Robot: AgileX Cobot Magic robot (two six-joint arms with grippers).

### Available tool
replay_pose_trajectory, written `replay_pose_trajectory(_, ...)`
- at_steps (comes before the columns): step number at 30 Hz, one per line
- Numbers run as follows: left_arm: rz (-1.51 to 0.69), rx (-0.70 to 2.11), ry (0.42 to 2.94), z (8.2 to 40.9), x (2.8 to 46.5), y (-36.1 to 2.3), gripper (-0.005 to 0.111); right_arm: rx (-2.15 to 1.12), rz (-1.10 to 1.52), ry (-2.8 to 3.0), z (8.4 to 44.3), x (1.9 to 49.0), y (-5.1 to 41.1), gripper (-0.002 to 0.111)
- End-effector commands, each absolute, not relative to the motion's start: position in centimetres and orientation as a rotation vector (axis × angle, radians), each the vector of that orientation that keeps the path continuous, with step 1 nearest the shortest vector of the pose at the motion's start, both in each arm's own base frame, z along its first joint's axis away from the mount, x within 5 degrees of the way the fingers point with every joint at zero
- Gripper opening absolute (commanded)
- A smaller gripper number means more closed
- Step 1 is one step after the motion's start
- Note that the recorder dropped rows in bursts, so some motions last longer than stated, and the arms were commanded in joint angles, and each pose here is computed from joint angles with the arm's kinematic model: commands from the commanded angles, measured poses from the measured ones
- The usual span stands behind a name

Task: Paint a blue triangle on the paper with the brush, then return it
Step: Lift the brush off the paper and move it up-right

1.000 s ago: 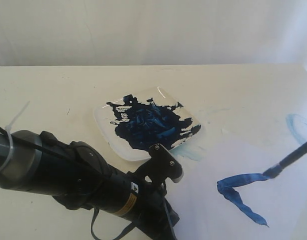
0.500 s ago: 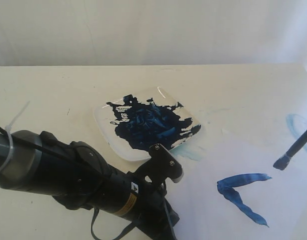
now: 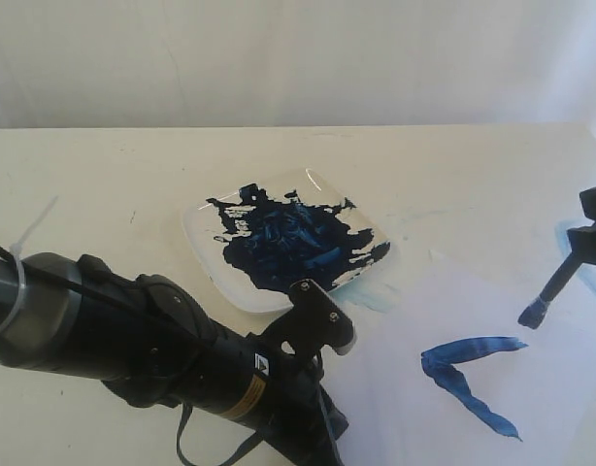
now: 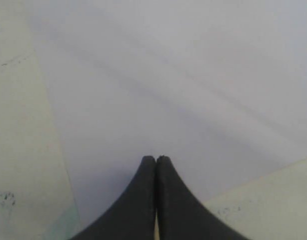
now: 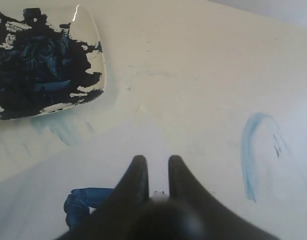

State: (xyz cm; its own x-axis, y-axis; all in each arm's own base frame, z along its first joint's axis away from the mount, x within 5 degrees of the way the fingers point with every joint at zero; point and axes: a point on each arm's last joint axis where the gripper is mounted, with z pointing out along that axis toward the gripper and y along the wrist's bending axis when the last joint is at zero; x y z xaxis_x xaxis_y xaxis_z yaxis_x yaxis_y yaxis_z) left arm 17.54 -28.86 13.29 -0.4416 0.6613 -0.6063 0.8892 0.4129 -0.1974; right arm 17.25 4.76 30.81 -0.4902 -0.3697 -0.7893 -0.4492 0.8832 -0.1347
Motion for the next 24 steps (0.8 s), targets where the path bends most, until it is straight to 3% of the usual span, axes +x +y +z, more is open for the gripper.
replay_pose_trajectory(1, -0.690, 1.332, 2.234, 13.17, 17.45, -28.70, 0.000, -0.641, 0.144, 2.121, 30.74, 17.53, 5.23, 0.000)
replay_pose_trajectory(16, -0.696, 1.335, 2.234, 13.18, 17.40, -28.71, 0.000, -0.695, 0.096, 2.102, 30.72, 17.61, 5.07, 0.000)
replay_pose_trajectory(24, -0.706, 1.345, 2.230, 13.19, 17.32, -28.74, 0.000, -0.750, 0.213, 2.059, 31.21, 17.07, 5.96, 0.000)
